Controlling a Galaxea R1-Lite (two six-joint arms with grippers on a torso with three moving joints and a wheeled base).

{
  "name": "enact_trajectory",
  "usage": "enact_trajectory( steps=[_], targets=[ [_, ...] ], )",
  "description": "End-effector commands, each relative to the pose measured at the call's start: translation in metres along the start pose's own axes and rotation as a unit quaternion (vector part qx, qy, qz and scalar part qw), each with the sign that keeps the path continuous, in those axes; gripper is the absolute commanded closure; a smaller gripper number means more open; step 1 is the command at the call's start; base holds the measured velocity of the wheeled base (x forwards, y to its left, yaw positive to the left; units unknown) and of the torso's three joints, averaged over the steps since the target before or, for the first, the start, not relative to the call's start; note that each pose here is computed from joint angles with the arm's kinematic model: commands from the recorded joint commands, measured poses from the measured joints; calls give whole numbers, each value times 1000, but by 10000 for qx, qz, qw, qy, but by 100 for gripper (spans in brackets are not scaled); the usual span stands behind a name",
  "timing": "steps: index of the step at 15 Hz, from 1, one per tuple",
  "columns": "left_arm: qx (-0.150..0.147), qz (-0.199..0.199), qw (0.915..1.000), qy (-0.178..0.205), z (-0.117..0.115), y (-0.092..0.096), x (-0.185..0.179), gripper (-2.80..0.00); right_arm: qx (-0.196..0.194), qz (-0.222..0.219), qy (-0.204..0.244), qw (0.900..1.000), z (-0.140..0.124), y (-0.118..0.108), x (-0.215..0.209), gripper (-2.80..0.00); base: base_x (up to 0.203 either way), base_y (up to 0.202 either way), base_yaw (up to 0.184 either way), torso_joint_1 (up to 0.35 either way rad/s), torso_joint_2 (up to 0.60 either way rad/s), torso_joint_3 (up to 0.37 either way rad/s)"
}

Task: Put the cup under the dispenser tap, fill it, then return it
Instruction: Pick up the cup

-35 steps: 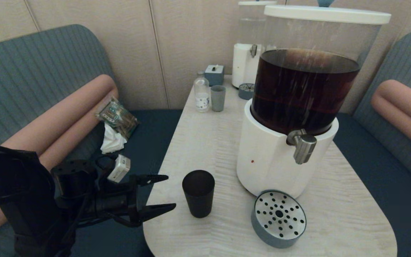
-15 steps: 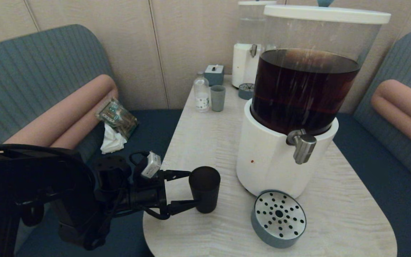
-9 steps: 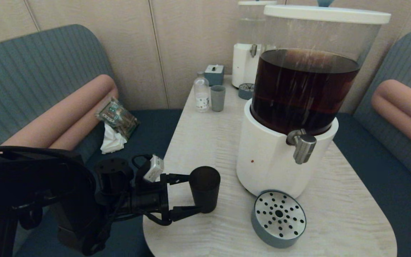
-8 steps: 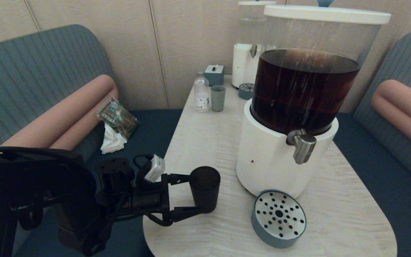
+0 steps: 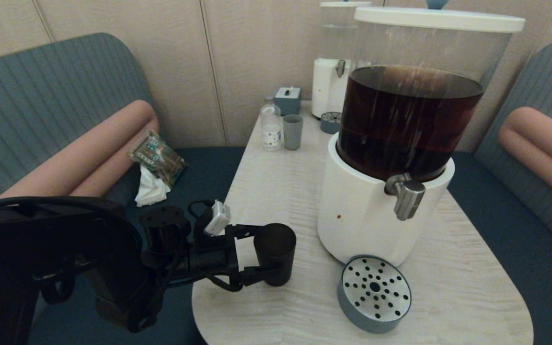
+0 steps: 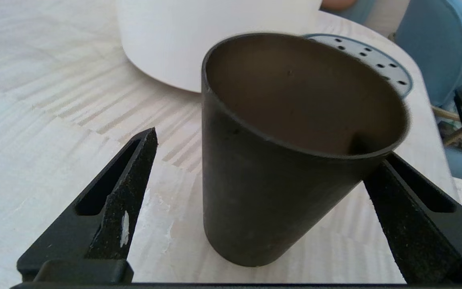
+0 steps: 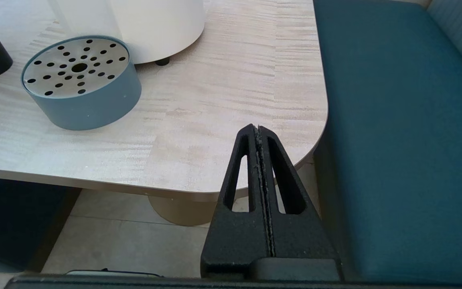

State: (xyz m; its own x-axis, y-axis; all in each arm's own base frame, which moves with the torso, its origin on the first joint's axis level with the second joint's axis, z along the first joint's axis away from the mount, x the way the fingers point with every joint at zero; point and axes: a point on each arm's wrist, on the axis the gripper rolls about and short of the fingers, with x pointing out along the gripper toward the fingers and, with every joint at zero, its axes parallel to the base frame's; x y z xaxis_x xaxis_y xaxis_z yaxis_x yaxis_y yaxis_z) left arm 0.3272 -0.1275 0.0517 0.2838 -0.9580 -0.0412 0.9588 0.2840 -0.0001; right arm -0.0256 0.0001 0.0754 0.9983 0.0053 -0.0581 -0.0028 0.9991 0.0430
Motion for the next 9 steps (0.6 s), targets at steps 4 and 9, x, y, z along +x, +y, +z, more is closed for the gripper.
enact_trajectory(
  steps=[4, 9],
  targets=[
    [-13, 11, 10000, 12, -7, 4, 3, -280, 1, 4, 9, 10000, 0, 0, 0, 0, 0, 0, 0, 0, 0, 0],
    [-15, 58, 10000, 17, -11, 8, 6, -280, 1, 4, 9, 10000, 0, 0, 0, 0, 0, 0, 0, 0, 0, 0]
  ],
)
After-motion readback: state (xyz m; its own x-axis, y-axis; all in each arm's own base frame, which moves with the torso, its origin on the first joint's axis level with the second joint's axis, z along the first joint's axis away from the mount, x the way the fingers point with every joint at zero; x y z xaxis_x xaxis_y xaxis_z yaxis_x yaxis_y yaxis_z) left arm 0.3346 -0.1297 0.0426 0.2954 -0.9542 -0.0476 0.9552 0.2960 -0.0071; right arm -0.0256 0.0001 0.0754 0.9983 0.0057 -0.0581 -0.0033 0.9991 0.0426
